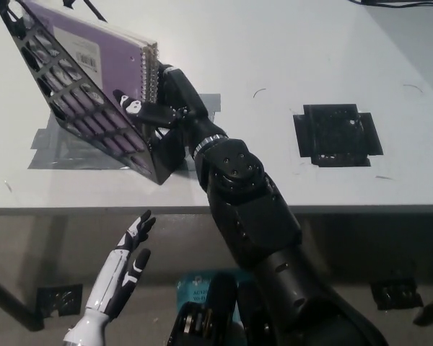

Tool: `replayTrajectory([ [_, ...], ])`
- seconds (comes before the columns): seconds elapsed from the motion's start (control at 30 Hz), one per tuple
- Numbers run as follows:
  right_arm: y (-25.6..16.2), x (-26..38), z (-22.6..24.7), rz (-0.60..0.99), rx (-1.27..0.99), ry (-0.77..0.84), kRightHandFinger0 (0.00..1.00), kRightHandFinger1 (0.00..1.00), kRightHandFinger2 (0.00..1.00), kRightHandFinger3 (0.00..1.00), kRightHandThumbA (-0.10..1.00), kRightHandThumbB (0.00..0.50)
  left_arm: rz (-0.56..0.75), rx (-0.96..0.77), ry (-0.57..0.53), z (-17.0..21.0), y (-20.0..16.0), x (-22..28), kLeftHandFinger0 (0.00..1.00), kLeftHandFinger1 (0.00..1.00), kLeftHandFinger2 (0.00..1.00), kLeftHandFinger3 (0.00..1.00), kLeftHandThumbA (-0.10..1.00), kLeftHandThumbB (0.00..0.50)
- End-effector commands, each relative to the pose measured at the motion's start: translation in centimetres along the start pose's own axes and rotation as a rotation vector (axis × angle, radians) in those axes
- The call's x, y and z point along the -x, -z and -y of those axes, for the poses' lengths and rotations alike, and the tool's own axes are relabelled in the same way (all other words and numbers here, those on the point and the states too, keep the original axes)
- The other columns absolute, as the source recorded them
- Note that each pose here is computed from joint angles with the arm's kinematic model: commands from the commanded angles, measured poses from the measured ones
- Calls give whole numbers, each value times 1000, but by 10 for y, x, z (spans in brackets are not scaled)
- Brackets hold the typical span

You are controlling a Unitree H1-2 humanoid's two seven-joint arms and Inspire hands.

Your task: A shelf with a book inside it is placed on the center of the desk infront of the robot. The robot uses its right hand to grab the book, take it out and hand it to a person.

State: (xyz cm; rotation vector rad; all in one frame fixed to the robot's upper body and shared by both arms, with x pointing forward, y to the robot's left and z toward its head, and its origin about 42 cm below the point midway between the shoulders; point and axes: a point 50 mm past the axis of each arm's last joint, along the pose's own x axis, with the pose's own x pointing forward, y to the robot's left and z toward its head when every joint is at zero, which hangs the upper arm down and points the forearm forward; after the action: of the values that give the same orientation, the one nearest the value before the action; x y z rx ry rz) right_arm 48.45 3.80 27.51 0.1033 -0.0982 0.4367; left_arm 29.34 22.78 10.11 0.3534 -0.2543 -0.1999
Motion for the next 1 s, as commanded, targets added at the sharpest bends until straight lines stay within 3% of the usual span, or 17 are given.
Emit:
replayTrajectory([
  [0.0,-36,-9,-15,109,9,-1,31,348,574,619,-100,114,38,-17,9,-6,-9,-5,1000,1000,1000,1000,1000,316],
  [0.03,-37,-9,-14,107,6,4,21,312,540,555,-100,112,40,-19,10,-7,-10,-7,1000,1000,1000,1000,1000,317],
  [0.07,-38,-10,-14,104,3,9,1,284,495,391,-100,114,41,-20,11,-7,-10,-8,1000,1000,1000,1000,1000,323],
  [0.1,-38,-10,-13,101,1,12,1,284,495,391,-100,114,43,-20,11,-7,-10,-9,1000,1000,1000,1000,1000,323],
  [0.13,-38,-10,-13,102,-3,12,0,267,470,276,-100,110,44,-22,13,-8,-11,-9,1000,1000,1000,1000,1000,322],
  [0.2,-37,-10,-13,105,-10,10,0,268,466,177,-100,109,42,-24,15,-8,-11,-9,1000,1000,1000,1000,1000,321],
  [0.3,-37,-10,-13,117,-20,4,0,273,484,224,-100,113,36,-26,17,-7,-12,-9,1000,1000,1000,1000,1000,323],
  [0.33,-39,-10,-13,132,-33,-2,0,338,608,388,-100,130,36,-29,18,-8,-13,-10,1000,1000,1000,1000,1000,329],
  [0.37,-42,-11,-14,144,-73,-1,0,351,676,464,-100,150,40,-31,18,-9,-13,-11,1000,1000,1000,1000,1000,320],
  [0.4,-45,-11,-14,156,-122,1,0,398,733,594,-100,149,46,-32,18,-9,-13,-13,1000,1000,1000,1000,1000,318],
  [0.47,-50,-10,-14,165,-217,10,0,423,815,755,-100,137,45,-29,17,-8,-13,-12,1000,1000,1000,1000,1000,301],
  [0.57,-59,-10,-14,196,-330,-2,0,395,793,737,-100,83,51,-37,19,-9,-13,-12,1000,1000,1000,1000,1000,280],
  [0.63,-69,-9,-14,222,-426,-17,0,374,766,726,-100,73,58,-43,23,-9,-13,-12,1000,1000,1000,1000,1000,261],
  [0.8,-93,-7,-12,293,-538,-29,0,351,734,725,-100,99,60,-59,28,-9,-15,-12,1000,1000,1000,1000,1000,249],
  [0.97,-124,-3,-11,342,-595,-59,0,339,796,772,-100,114,72,-79,30,-11,-14,-16,1000,1000,1000,1000,1000,248],
])
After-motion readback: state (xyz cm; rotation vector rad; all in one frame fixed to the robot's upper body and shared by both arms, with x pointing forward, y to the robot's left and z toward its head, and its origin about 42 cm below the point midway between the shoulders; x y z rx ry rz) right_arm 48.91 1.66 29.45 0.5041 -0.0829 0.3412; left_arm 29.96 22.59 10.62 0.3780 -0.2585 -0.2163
